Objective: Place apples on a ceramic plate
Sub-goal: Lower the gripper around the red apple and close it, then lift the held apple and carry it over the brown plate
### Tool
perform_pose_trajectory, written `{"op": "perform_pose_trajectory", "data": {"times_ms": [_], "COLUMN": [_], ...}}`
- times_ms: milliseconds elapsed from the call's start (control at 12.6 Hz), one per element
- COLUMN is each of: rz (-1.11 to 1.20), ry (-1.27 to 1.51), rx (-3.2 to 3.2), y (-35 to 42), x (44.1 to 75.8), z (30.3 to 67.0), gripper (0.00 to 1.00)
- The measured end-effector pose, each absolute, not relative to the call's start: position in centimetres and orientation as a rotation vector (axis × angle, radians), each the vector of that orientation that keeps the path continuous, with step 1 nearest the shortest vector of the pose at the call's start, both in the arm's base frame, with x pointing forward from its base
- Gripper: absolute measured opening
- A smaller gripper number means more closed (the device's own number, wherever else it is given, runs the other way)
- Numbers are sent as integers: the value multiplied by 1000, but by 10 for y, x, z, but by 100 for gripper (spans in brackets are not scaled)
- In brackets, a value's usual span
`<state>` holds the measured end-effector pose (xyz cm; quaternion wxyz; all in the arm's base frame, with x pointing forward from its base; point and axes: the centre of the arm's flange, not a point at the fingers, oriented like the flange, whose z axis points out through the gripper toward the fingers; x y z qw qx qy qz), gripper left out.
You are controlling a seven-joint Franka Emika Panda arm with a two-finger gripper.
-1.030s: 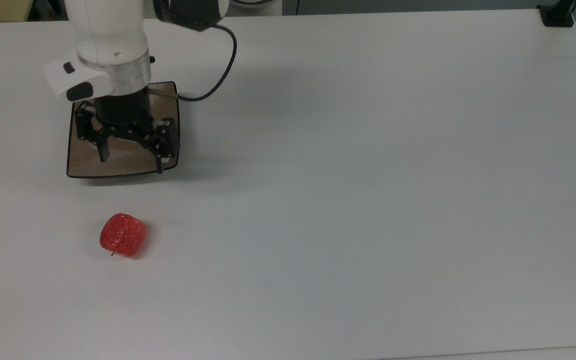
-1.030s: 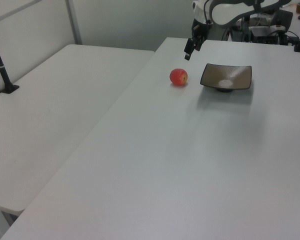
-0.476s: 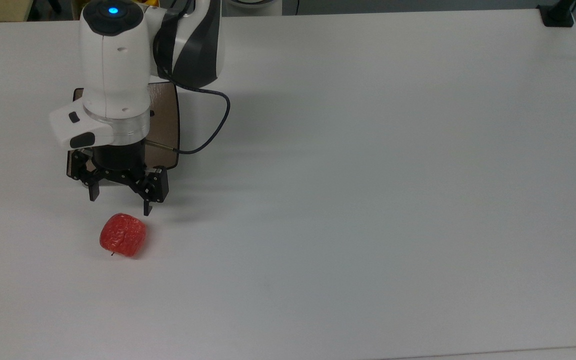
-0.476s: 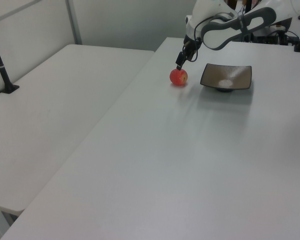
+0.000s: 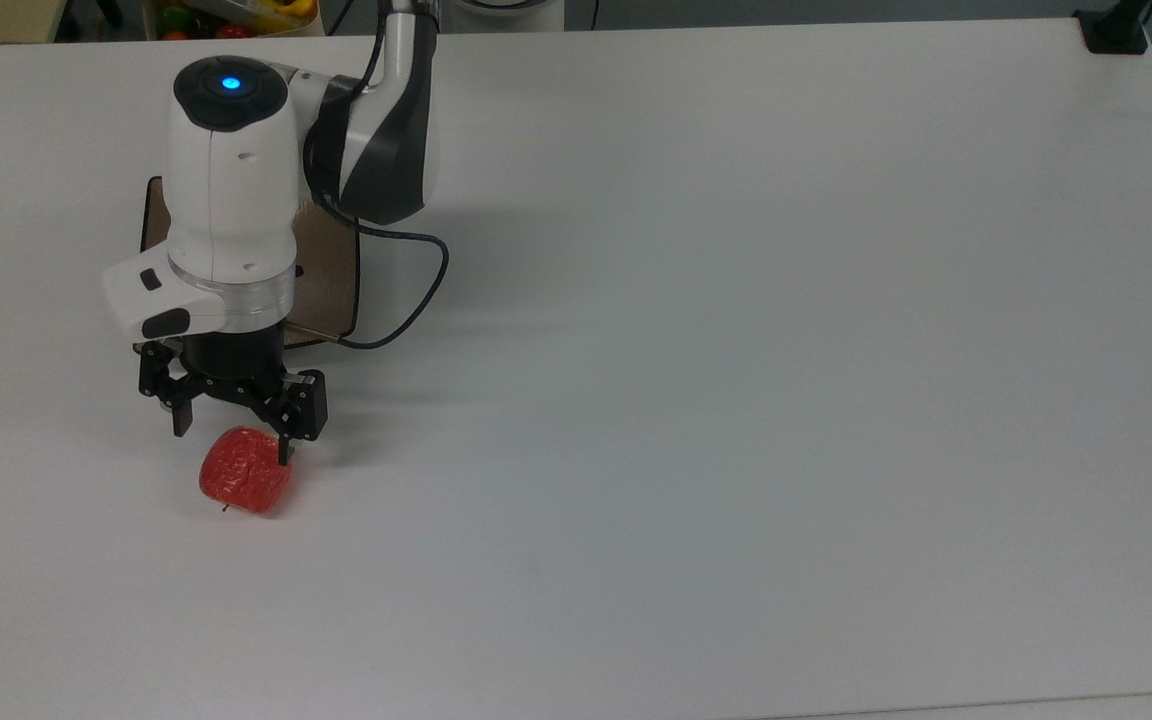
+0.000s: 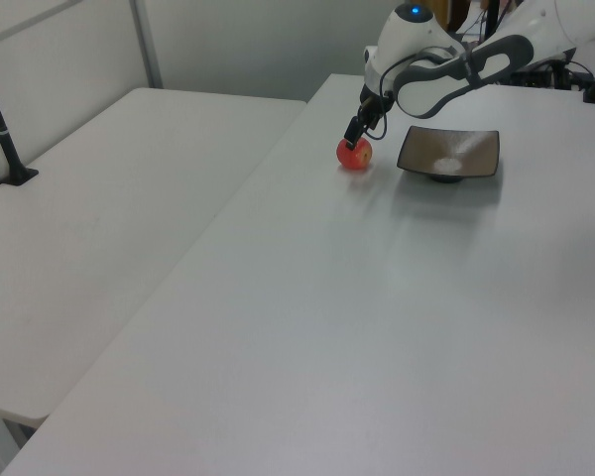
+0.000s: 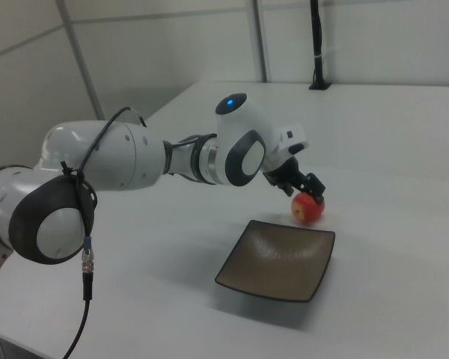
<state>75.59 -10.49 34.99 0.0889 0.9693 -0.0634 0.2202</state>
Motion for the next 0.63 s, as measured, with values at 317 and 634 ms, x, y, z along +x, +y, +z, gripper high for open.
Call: {"op": "perform_pose_trajectory", "data": {"times_ms": [317, 634], "rz": [675, 677], "ry": [-192, -186], "rx": [2877, 2875], "y": [-111, -110], "x": [759, 764], "z": [333, 321], "gripper": [100, 75]}}
